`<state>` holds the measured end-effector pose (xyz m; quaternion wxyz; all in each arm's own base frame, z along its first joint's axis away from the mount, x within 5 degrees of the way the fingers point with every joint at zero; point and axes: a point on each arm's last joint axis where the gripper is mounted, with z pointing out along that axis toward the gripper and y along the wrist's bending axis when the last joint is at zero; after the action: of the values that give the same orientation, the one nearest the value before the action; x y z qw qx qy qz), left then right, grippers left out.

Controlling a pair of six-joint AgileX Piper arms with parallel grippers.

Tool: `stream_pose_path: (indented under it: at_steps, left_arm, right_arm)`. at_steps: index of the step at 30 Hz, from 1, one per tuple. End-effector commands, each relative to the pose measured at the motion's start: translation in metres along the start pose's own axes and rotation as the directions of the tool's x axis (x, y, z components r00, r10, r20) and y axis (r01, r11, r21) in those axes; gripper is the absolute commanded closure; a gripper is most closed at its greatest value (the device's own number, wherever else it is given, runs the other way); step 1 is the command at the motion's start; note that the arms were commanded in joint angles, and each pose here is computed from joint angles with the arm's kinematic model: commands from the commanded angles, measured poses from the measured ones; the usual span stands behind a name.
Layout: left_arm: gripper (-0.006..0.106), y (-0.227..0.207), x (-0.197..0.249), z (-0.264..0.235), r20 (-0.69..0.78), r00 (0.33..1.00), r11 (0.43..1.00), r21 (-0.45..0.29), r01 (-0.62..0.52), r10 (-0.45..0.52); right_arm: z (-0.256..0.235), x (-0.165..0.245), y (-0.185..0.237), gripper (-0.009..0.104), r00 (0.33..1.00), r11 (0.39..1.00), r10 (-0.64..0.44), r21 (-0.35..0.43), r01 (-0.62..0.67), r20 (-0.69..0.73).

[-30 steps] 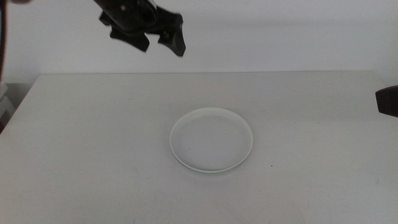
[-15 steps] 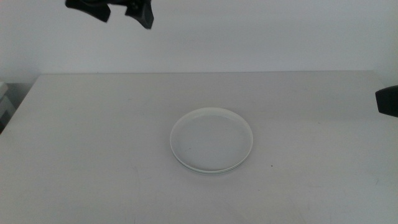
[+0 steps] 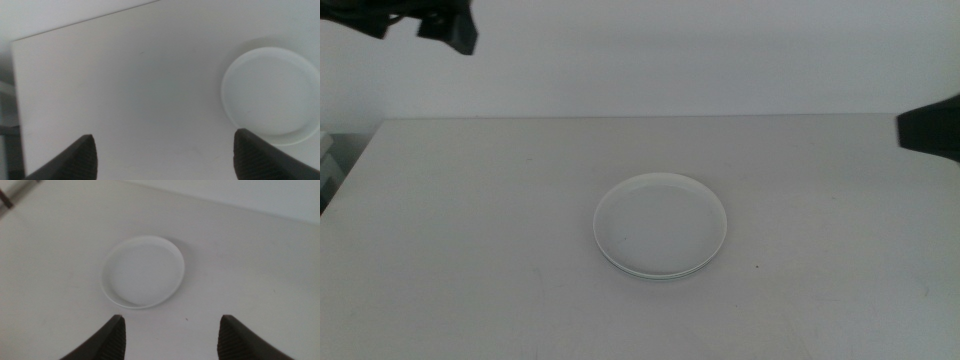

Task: Stack the three bowls on top of each other.

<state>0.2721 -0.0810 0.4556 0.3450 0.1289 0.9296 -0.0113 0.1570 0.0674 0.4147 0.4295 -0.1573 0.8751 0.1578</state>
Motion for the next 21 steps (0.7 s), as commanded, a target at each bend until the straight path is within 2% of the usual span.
stream_pose_path:
  at_steps: [1,7,11,15,17,21]
  left_arm:
    - [-0.004,0.008,0.003,-0.028,0.074,0.997,0.999,-0.043,0.019,-0.016]
    - [-0.004,0.037,0.013,-0.042,0.112,0.982,0.985,-0.061,0.161,-0.153]
    - [-0.004,0.045,0.033,-0.051,0.17,0.976,0.985,-0.079,0.153,-0.138]
    - [-0.004,0.041,0.065,-0.052,0.223,0.968,0.987,-0.084,0.139,-0.117]
    - [-0.004,0.036,0.08,-0.056,0.298,0.946,0.988,-0.054,0.147,-0.125]
    - [-0.004,0.029,0.115,-0.056,0.419,0.899,0.988,-0.029,0.153,-0.127]
  right_arm:
    - [0.005,-0.02,-0.005,0.048,0.997,0.999,0.015,0.037,-0.018,0.072]
    - [0.017,-0.053,-0.021,0.048,0.997,0.994,0.022,0.103,-0.03,0.075]
    - [0.005,-0.062,-0.05,0.048,0.992,0.977,0.045,0.2,-0.068,0.118]
    - [-0.006,-0.046,-0.062,0.048,0.993,0.965,0.051,0.252,-0.077,0.108]
    - [-0.012,-0.034,-0.058,0.048,0.99,0.964,0.04,0.256,-0.074,0.135]
    - [-0.02,0.0,-0.054,0.048,0.971,0.946,-0.062,0.325,-0.016,0.229]
